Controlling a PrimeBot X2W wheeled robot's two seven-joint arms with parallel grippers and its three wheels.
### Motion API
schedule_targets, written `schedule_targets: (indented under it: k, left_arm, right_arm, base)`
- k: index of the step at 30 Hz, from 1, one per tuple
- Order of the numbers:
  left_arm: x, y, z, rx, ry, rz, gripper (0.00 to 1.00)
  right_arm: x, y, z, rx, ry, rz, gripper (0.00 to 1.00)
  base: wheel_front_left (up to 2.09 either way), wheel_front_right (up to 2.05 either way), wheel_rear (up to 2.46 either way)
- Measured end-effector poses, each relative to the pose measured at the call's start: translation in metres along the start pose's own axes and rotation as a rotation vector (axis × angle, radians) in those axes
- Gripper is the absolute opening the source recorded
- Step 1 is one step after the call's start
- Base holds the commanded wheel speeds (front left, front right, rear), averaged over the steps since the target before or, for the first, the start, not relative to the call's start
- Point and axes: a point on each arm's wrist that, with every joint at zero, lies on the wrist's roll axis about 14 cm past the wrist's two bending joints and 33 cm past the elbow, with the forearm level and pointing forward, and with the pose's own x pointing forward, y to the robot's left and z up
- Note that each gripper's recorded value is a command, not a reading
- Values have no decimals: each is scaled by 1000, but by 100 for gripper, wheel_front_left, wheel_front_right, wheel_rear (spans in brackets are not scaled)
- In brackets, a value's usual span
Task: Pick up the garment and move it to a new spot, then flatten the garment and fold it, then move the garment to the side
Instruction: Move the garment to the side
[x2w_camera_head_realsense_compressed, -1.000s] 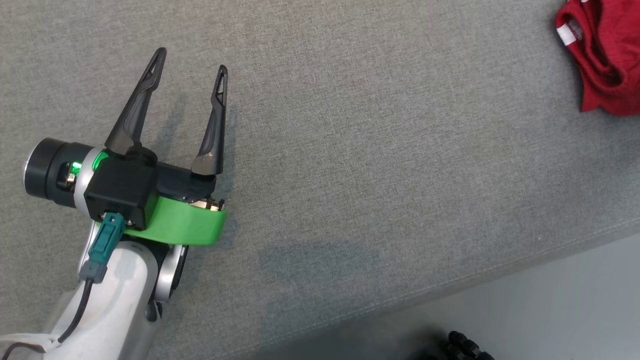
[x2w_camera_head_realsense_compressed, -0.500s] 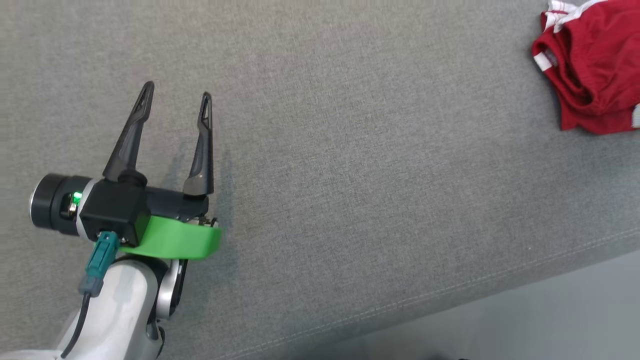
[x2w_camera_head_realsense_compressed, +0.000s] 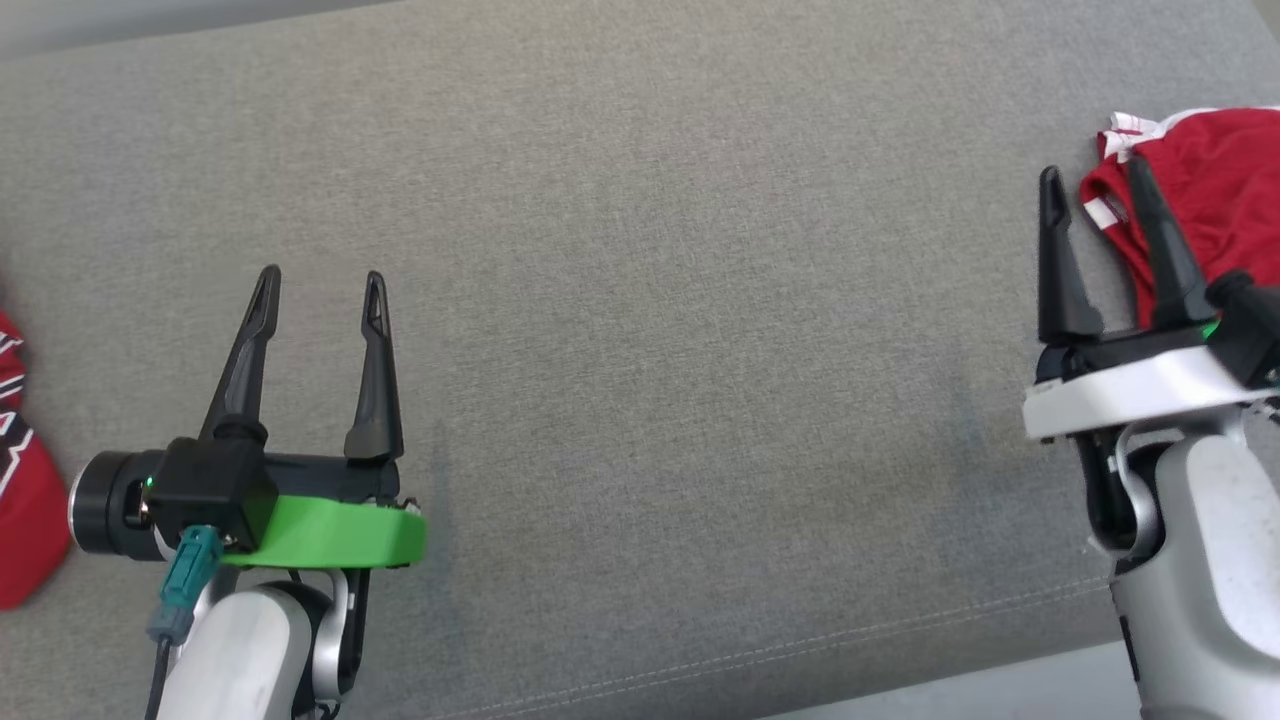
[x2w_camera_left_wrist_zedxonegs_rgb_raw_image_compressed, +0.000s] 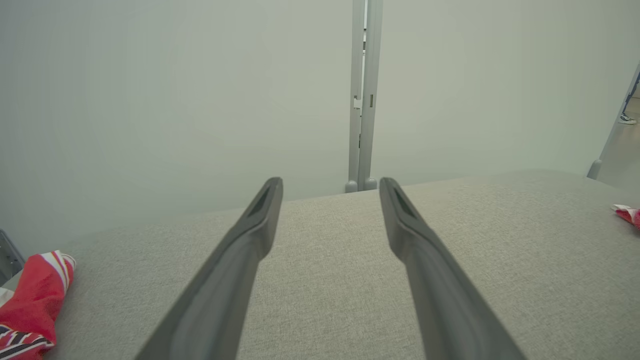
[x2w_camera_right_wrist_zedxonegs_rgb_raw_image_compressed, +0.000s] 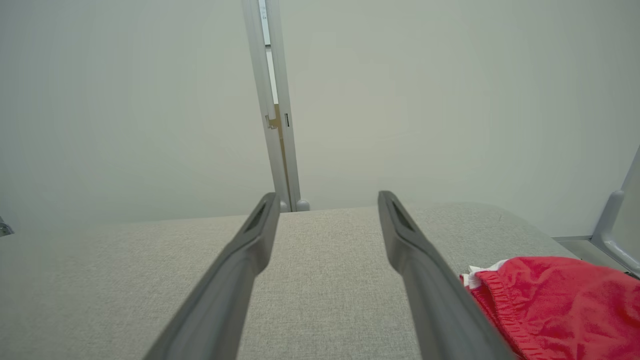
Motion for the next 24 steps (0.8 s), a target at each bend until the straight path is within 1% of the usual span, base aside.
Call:
schedule_targets:
  k: [4,9,15,24]
  left_arm:
    - [-20,14,6,0,2,56,100]
    - [-44,27,8,6,14,123,100]
    - [-66,34,15,18,11,169,100]
    - [-83,34,22,21,7,175,100]
  right_arm:
    - [-15,40,0,48,4,81,100]
    - [-38,59,-5,74,44,110,100]
    - [-63,65,-3,90,72,103,100]
    - [-86,60,12,74,74,84,100]
  base:
    - [0,0,0]
    - [0,0,0]
    - [0,0,0]
    - [0,0,0]
